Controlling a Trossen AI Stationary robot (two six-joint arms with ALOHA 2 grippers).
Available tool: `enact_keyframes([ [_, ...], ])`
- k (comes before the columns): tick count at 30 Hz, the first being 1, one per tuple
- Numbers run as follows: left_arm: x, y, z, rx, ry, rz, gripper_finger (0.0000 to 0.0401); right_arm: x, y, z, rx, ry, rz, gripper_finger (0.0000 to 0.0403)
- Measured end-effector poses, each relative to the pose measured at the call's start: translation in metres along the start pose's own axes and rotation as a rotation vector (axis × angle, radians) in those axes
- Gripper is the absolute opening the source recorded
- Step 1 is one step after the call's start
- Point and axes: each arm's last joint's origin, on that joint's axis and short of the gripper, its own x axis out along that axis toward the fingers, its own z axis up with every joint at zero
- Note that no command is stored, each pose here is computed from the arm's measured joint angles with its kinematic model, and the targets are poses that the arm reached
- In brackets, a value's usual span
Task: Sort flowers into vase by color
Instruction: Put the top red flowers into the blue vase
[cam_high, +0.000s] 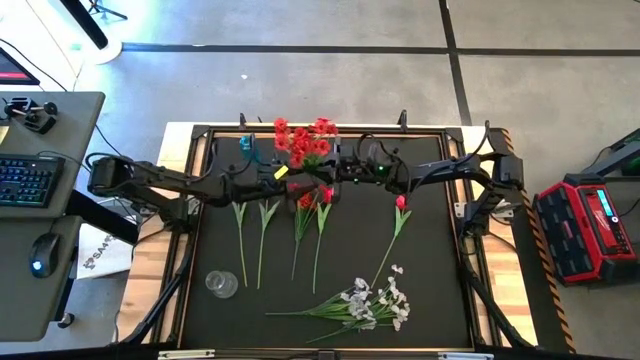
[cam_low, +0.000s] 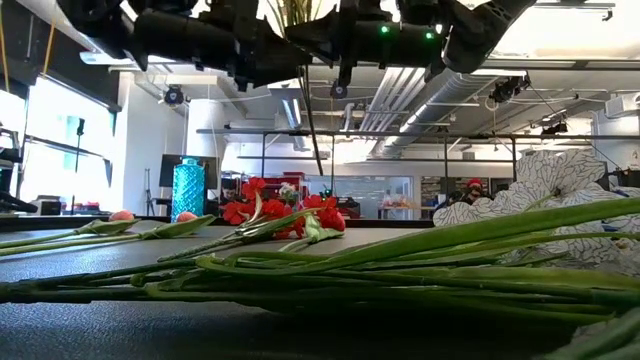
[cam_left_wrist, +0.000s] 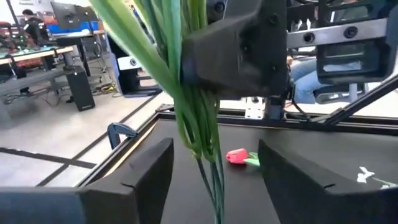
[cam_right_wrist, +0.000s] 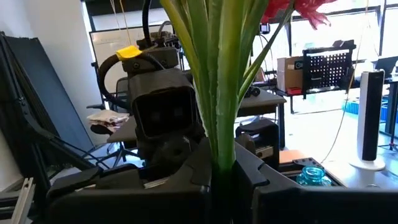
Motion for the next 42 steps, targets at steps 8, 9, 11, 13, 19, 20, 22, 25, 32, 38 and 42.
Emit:
enact_keyframes([
  [8,0.001,0.004,0.001,-0.045,-0.007,0.021,0.0124,0.0,0.001,-0.003,0.006,0.03,0.029,0.0011],
  [9,0.001,0.004,0.001,-0.05,-0.007,0.021,0.0112,0.0,0.001,-0.003,0.004,0.031,0.036,0.0012],
  [11,0.001,0.004,0.001,-0.051,-0.007,0.019,0.0087,0.0,0.001,-0.003,0.01,0.031,0.042,0.0012],
  [13,0.001,0.004,0.0,-0.051,-0.006,0.016,0.0061,0.0,0.001,-0.003,0.027,0.035,0.041,0.0013],
  [19,-0.002,0.009,-0.001,-0.007,0.041,0.111,0.0008,-0.004,-0.004,-0.002,0.125,0.094,0.005,0.0072],
  [20,-0.003,0.011,0.0,0.002,0.048,0.143,0.0008,-0.005,-0.006,-0.001,0.134,0.115,-0.013,0.009],
  [22,-0.009,0.018,0.004,0.029,0.064,0.221,0.0006,-0.01,-0.01,0.004,0.175,0.146,-0.082,0.0132],
  [25,-0.02,0.033,0.013,0.096,0.089,0.366,0.0002,-0.019,-0.017,0.004,0.285,0.219,-0.247,0.019],
  [32,-0.053,0.082,0.037,0.088,0.06,0.558,0.0001,-0.021,-0.008,-0.014,0.293,0.361,-0.359,0.0267],
  [38,-0.09,0.103,0.055,0.044,0.007,0.693,0.0001,-0.02,0.008,-0.023,0.211,0.421,-0.376,0.0268],
  [42,-0.105,0.109,0.055,0.019,0.047,0.741,0.0,-0.019,0.013,-0.023,0.171,0.413,-0.4,0.0261],
])
